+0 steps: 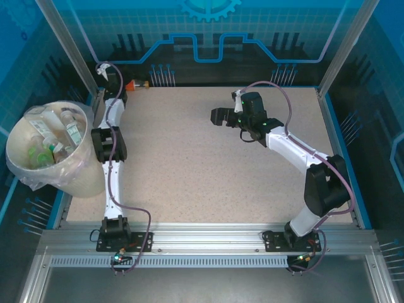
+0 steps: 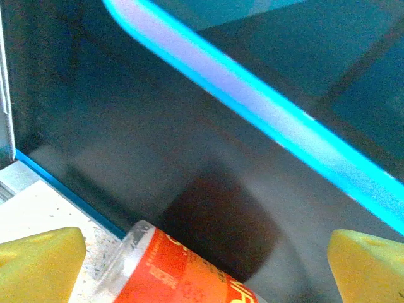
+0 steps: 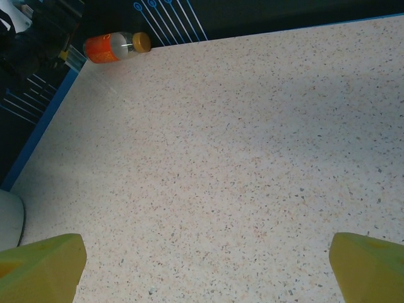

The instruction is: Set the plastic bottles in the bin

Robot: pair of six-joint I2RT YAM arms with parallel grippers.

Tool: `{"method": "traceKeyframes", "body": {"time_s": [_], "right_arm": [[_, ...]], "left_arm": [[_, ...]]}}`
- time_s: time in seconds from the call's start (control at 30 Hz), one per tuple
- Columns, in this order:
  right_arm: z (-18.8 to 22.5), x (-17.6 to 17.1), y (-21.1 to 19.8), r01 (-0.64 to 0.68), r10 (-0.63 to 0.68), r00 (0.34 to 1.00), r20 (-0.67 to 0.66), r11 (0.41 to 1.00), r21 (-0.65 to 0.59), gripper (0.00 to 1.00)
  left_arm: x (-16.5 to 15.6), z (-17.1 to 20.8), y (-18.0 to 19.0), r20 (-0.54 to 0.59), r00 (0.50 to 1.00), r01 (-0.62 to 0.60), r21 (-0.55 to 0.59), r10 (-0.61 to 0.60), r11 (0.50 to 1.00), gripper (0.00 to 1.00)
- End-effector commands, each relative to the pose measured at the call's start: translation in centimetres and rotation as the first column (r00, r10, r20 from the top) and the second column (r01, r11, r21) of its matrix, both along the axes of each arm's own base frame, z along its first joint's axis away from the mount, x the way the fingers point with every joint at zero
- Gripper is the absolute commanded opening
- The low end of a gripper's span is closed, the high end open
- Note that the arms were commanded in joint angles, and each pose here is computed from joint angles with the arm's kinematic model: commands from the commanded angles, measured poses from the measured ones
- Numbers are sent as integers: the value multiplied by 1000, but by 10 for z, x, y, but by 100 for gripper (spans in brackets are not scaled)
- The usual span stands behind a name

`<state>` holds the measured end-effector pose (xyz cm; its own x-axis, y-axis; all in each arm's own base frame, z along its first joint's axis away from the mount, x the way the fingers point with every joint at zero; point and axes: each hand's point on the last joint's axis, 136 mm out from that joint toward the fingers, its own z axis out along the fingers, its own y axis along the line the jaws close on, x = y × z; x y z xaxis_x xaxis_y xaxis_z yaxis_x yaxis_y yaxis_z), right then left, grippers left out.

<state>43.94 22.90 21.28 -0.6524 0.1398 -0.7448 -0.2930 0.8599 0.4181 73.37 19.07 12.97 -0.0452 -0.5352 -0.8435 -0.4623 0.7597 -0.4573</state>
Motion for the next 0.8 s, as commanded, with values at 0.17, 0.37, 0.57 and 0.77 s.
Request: {"method": "traceKeyframes", "body": {"time_s": [0.17, 0.37, 0.57, 0.77], "right_arm": [[-7, 0, -1, 31, -31, 1000, -6, 999, -29, 100], [-7, 2, 1, 28, -29, 1000, -7, 998, -52, 100], [-6, 3, 7, 8, -9, 1000, -8, 998, -63, 100], [-3, -1, 11, -13, 13, 1000, 4, 998, -63, 100]], "left_arm": [[-5, -59, 34, 13, 999, -32, -223, 36, 974, 97], [1, -72, 29, 77, 997, 38, -344, -12, 938, 95], [16, -58, -35, 145, 950, 309, -343, -276, 887, 91], [16, -40, -107, 138, 855, 516, -306, -499, 800, 88]]}}
